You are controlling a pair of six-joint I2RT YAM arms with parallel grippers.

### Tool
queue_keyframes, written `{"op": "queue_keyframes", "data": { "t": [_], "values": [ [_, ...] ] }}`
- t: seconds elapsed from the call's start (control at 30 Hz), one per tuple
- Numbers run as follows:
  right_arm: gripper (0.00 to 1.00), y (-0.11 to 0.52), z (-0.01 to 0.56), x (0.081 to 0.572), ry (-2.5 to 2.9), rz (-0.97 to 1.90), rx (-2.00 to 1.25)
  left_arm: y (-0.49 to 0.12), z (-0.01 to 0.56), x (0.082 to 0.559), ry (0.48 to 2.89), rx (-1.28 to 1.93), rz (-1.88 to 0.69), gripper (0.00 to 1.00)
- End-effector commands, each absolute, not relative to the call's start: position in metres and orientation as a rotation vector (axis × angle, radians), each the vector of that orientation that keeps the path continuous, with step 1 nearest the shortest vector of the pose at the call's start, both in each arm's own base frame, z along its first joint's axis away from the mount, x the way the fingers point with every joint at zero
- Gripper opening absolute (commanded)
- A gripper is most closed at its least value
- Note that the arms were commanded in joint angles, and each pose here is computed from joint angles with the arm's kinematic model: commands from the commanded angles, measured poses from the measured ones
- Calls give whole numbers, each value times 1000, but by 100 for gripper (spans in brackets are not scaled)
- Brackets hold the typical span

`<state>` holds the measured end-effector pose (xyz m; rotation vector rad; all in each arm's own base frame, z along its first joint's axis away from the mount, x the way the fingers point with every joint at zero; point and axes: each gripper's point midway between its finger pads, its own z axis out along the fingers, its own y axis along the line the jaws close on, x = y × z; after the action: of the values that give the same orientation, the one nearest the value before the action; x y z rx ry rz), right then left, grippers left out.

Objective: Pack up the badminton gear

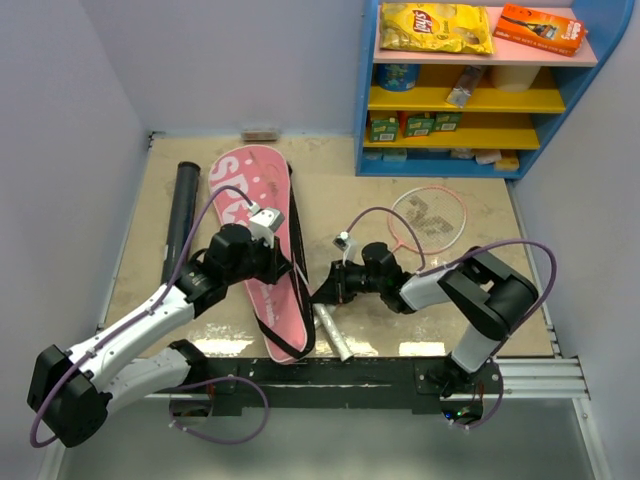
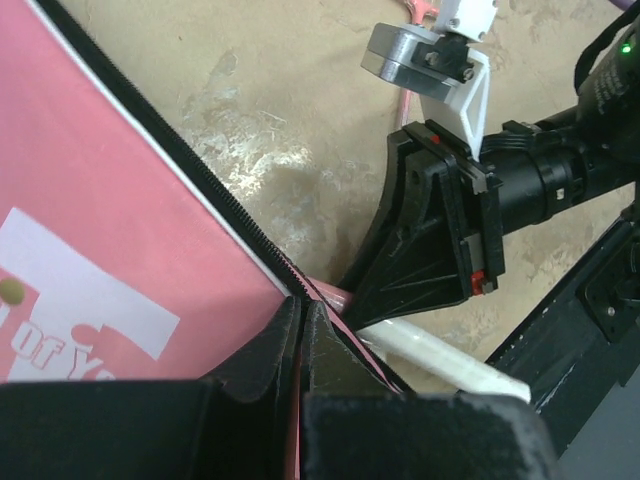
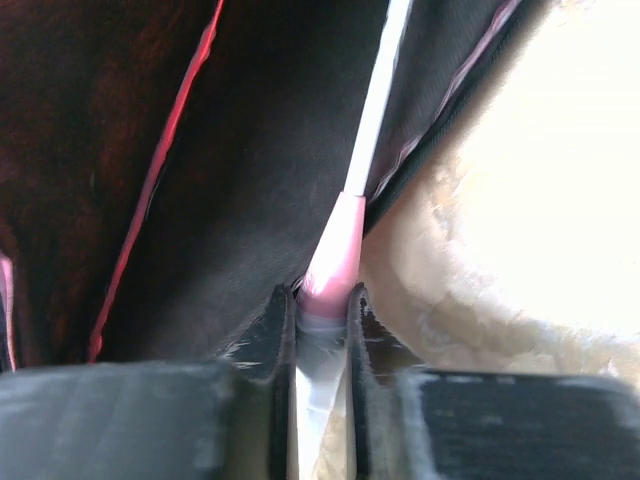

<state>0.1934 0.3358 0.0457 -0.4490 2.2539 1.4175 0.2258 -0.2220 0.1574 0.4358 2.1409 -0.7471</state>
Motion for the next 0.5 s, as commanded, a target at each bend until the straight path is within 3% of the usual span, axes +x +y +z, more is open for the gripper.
{"op": "queue_keyframes", "data": {
  "t": [0.0,0.47],
  "values": [
    [0,335,71,192,2168,1411,-532,-232,181,238,2034,444,-784,0],
    [0,346,135,206,2151,1403,-522,-245,164,215,2020,542,-894,0]
  ]
}}
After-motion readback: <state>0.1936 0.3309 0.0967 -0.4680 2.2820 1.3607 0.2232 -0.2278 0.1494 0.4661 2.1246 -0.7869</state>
